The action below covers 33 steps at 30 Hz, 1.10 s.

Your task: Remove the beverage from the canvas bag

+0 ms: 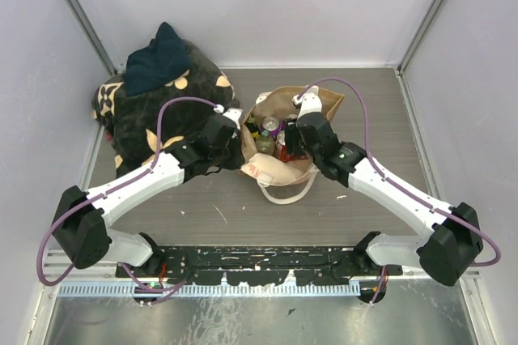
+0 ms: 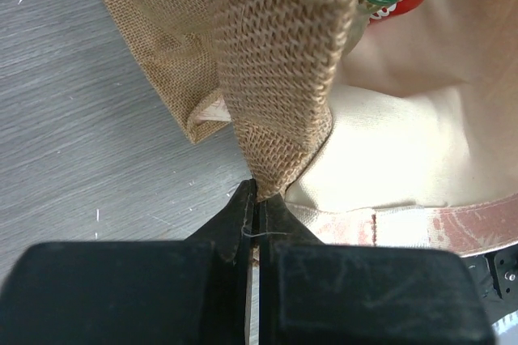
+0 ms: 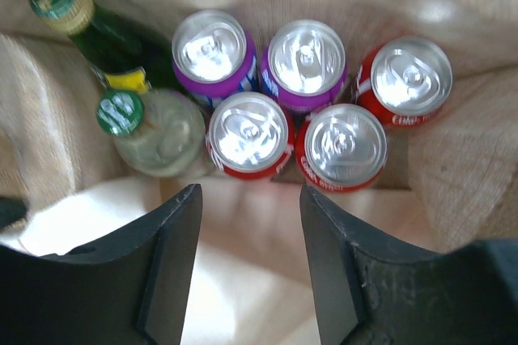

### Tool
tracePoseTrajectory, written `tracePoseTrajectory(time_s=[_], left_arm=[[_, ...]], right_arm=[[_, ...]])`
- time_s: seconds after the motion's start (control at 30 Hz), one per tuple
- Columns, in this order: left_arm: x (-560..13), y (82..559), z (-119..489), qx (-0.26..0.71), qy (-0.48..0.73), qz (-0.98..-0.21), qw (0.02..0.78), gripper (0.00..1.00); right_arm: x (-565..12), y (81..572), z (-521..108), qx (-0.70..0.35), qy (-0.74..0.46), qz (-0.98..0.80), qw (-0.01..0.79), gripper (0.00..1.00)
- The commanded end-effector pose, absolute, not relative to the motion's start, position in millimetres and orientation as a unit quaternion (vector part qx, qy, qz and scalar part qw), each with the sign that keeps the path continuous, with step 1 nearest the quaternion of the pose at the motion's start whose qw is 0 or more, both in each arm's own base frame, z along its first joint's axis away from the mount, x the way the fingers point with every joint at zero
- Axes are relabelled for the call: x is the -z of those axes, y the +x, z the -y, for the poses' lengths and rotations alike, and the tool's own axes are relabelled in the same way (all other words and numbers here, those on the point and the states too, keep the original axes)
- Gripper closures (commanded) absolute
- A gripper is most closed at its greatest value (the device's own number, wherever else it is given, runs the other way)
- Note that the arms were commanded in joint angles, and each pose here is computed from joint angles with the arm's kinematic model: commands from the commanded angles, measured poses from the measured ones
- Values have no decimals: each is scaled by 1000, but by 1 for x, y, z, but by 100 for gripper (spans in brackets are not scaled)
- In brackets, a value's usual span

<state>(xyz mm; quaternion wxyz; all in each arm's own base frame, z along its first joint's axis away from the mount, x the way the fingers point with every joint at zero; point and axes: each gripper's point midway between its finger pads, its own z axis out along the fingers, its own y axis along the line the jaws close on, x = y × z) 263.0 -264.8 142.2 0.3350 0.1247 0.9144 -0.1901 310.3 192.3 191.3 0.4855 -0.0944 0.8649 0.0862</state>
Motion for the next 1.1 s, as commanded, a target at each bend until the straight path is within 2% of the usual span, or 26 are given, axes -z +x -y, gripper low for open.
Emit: tracePoseTrajectory(time_s=[0.0,0.1,0.3,0.5,0.67,1.07], left_arm=[[-90,215,222,110,150,-959,215,93],[-95,214,225,122,151,-956,220,91],[-107,215,228,136,149,-951,234,85],[-107,214,227,133,151,-953,228,83],[-106,216,228,130,150,-953,229,83],[-110,218,231,136,150,-951,233,83]], right_arm=[[-239,341,-215,-118,-85,-825,547,43],[-232,345,-229,-134,-103,-827,536,41],[-217,340,-252,-180,-135,-822,523,27],[-223,334,-270,-203,-154,-807,533,25],[-210,337,-281,-196,-168,-809,528,26],[-170,348,-281,-128,-167,-827,522,38]])
